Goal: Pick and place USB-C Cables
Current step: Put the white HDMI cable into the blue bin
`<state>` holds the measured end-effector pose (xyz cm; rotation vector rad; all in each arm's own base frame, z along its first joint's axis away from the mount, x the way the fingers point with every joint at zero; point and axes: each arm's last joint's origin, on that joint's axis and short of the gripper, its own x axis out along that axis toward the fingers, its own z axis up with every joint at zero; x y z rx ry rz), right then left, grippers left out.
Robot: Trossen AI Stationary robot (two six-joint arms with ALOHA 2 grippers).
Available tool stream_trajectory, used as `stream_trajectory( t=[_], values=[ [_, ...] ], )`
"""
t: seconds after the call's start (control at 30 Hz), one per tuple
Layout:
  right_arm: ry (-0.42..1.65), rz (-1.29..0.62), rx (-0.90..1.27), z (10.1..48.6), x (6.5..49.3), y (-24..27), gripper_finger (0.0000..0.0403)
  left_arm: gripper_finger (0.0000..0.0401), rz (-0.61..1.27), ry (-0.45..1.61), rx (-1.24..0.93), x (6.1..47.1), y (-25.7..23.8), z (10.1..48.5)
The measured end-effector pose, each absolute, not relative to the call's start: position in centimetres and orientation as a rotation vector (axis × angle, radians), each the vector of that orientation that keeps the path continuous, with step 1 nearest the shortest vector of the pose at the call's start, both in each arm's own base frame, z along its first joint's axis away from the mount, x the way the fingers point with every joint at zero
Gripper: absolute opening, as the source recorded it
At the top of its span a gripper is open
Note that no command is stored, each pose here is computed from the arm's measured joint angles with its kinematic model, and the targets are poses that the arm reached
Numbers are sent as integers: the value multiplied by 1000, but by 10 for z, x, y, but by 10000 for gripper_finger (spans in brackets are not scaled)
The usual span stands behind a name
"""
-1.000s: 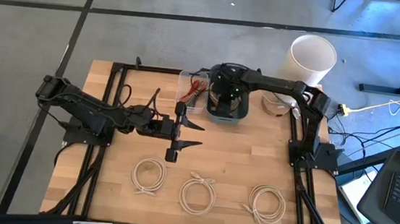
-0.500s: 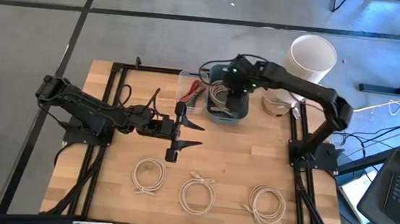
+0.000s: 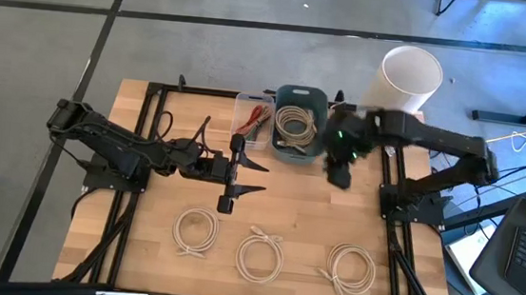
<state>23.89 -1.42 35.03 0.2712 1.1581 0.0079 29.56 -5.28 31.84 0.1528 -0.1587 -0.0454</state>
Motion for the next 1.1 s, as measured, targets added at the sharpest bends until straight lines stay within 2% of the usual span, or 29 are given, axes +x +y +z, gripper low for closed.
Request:
stream_trajectory(
  t=[0.23, 0.6, 1.1],
  values=[
    [1293, 75, 419, 307, 200, 49, 136, 191, -45, -159, 153, 296, -53, 318],
    [1284, 186, 591, 215, 168, 124, 136, 191, -45, -159, 153, 296, -53, 318],
    [1355, 155, 341, 155, 129, 127, 136, 191, -45, -158, 153, 296, -53, 318]
  ],
)
